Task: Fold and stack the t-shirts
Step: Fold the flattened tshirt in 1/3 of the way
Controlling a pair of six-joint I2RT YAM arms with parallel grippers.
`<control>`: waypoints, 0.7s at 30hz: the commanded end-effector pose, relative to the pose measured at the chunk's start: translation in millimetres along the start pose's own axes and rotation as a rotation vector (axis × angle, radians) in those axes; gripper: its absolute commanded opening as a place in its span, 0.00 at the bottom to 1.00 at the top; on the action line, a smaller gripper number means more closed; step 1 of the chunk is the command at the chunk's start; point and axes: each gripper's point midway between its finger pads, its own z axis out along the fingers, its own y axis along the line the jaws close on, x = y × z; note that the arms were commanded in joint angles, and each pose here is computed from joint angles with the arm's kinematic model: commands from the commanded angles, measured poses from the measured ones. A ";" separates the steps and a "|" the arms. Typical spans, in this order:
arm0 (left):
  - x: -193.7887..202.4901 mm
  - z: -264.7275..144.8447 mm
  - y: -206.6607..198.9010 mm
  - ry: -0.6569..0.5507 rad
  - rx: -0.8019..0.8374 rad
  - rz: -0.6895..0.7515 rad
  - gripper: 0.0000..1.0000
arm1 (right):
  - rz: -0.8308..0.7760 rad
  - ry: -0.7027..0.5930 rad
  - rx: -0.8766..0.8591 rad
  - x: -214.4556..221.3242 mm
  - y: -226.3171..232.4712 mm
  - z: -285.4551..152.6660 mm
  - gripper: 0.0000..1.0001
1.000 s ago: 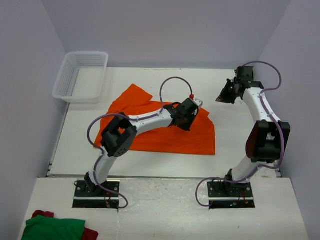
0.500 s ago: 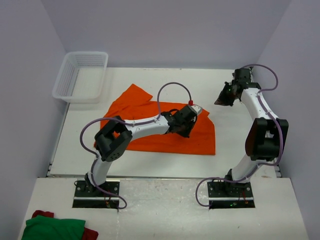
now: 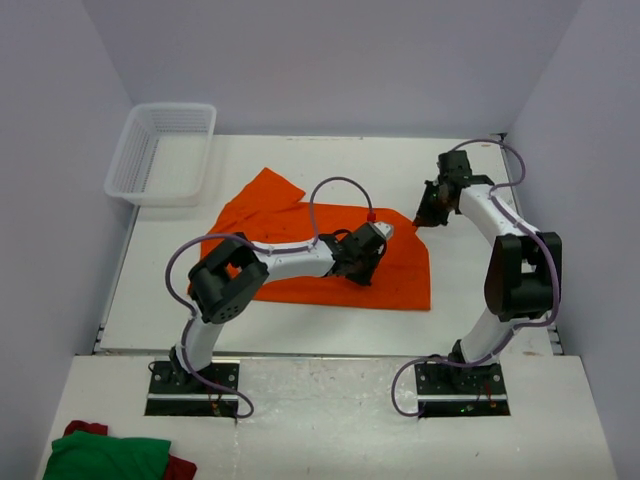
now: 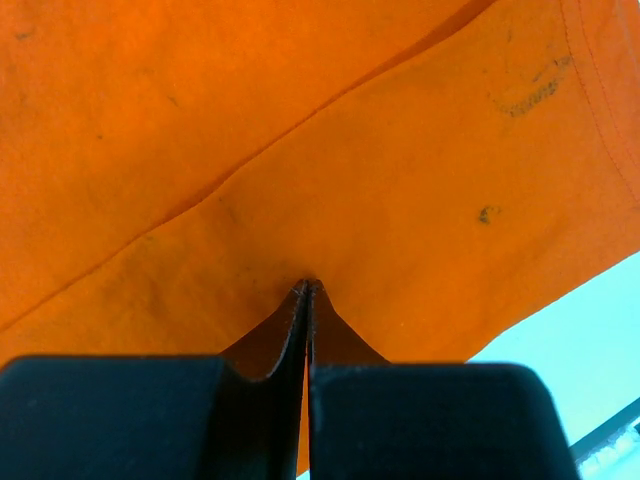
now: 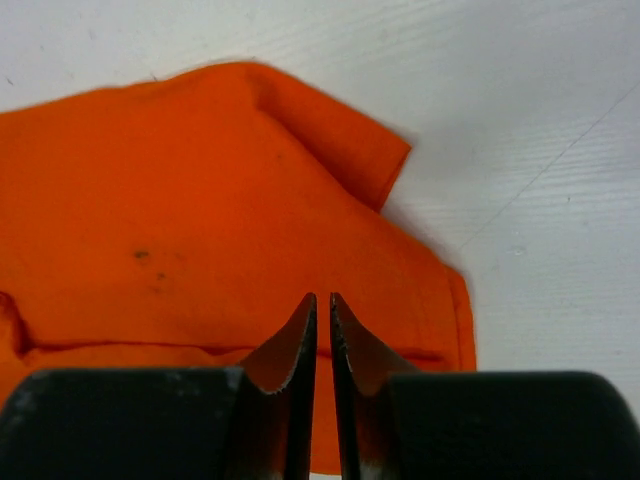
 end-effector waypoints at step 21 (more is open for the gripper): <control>104.1 -47.6 43.9 0.127 -0.116 -0.107 0.00 | 0.021 0.097 0.134 64.8 -24.6 19.3 0.23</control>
